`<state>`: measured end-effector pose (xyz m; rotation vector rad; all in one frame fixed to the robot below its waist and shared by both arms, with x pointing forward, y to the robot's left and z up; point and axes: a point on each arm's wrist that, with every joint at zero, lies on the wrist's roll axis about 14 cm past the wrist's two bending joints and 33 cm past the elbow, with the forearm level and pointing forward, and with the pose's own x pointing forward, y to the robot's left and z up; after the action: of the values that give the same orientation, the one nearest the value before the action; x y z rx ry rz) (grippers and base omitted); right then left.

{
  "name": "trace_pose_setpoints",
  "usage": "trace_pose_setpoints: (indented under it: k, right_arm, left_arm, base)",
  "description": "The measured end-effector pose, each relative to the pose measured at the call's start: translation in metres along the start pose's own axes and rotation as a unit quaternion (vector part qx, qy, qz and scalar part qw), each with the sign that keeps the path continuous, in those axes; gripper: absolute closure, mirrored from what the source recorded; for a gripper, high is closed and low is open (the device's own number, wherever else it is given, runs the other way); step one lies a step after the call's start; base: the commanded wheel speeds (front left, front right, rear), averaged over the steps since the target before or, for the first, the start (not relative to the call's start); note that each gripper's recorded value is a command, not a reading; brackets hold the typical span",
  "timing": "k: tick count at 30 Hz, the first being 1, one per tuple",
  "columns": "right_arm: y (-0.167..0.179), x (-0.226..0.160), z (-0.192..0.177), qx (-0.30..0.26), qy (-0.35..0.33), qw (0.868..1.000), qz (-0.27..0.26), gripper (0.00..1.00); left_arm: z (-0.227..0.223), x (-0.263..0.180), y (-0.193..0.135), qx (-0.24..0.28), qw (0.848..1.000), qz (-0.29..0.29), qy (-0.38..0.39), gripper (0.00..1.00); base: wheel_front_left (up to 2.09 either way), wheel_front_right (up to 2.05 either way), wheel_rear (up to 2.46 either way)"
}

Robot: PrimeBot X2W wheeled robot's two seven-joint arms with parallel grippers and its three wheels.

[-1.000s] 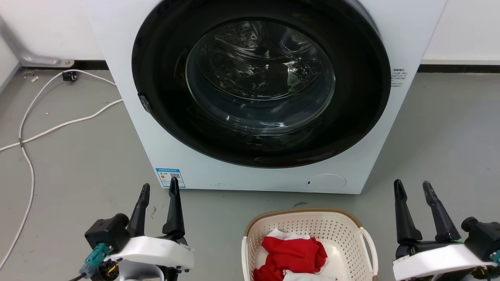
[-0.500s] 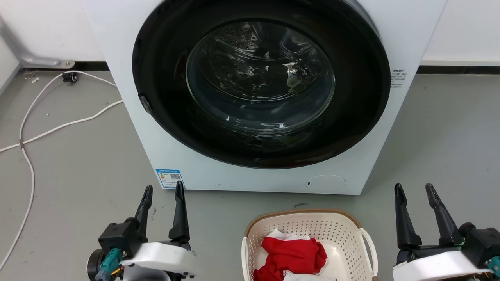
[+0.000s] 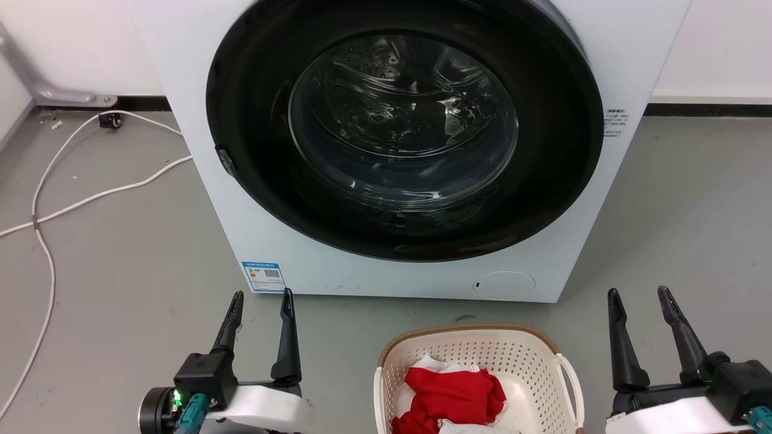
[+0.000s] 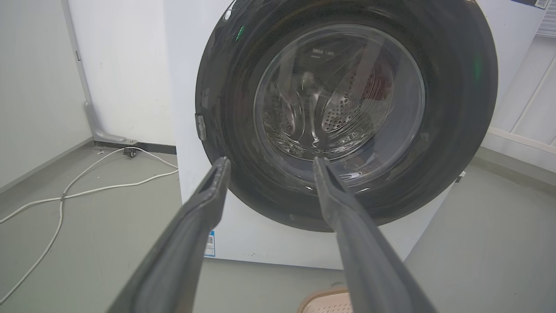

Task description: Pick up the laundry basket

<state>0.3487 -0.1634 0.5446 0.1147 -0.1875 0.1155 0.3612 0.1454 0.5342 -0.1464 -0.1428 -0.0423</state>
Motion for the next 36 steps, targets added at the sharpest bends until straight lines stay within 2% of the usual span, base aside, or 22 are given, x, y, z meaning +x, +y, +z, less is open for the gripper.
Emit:
trace_pose_setpoints:
  k: [16, 36]
  right_arm:
    - [0.0044, -0.0008, 0.0003, -0.037, -0.006, 0.999, 0.012, 0.0]
    - [0.0042, -0.0026, -0.0013, -0.034, -0.004, 0.999, 0.011, 0.0]
  left_arm:
    - [-0.0009, -0.0025, -0.0039, 0.047, 0.999, -0.009, -0.008, 0.0]
    - [-0.0061, -0.0035, -0.0019, 0.047, 0.999, -0.005, -0.001, 0.0]
  base:
    - [0.0, 0.0, 0.0]
    - [0.0, 0.0, 0.0]
